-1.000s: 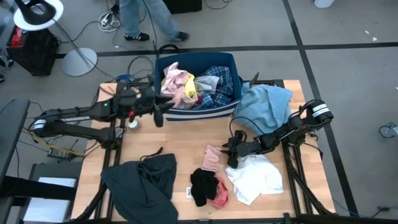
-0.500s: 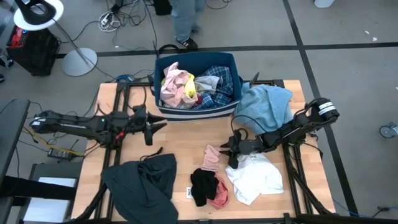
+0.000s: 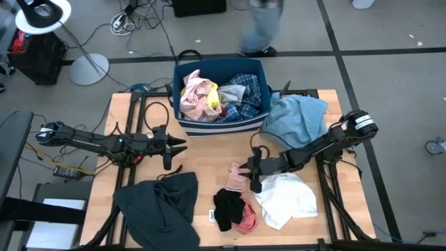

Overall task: Sort clothes
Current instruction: Put the pink sock into the blue laundry organizer, then put the black underwear into the blue laundry organizer

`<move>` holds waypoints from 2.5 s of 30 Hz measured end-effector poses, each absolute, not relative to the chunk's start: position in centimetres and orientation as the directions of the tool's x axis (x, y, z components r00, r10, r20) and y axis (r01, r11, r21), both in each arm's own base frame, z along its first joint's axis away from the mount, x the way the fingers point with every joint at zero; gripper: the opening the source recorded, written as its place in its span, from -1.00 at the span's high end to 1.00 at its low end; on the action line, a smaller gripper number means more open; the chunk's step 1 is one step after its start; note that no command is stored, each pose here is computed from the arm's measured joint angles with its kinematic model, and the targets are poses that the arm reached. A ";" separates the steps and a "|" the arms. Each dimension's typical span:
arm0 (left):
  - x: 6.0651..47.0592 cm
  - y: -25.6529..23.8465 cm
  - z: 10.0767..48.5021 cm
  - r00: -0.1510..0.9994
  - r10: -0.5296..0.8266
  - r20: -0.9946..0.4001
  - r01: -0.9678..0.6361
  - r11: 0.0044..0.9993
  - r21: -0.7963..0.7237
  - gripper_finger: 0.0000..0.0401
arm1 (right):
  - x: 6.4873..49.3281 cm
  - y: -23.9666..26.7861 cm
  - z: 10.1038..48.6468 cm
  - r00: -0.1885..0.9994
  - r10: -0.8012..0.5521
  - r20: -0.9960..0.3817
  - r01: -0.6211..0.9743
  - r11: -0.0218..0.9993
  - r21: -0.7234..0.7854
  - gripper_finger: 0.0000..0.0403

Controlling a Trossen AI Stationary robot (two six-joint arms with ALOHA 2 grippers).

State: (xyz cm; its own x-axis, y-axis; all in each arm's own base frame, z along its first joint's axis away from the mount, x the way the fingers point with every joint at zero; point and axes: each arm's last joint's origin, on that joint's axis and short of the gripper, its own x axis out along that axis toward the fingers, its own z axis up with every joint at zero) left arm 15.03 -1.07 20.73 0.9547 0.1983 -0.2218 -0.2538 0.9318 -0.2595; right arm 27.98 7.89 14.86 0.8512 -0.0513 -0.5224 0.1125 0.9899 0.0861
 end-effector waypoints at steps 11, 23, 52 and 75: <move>15.1 -1.1 20.7 0.954 0.198 -0.226 -0.240 0.955 -0.175 0.28 | 29.5 7.9 11.0 0.745 -0.096 -0.660 0.184 0.981 0.066 0.35; 15.1 -1.3 20.4 0.958 0.133 -0.254 -0.172 0.975 -0.138 0.28 | 30.0 7.4 14.8 0.781 -0.175 -0.599 0.204 0.979 -0.021 0.96; 15.2 -1.3 20.4 0.960 0.131 -0.249 -0.164 0.979 -0.118 0.28 | 30.7 -5.7 45.6 0.822 -0.552 -0.139 0.484 0.806 -0.340 0.98; 15.2 -1.3 20.5 0.960 0.132 -0.247 -0.165 0.979 -0.118 0.28 | 35.4 -11.8 34.8 0.626 -0.427 -0.653 0.454 0.880 -0.139 -0.11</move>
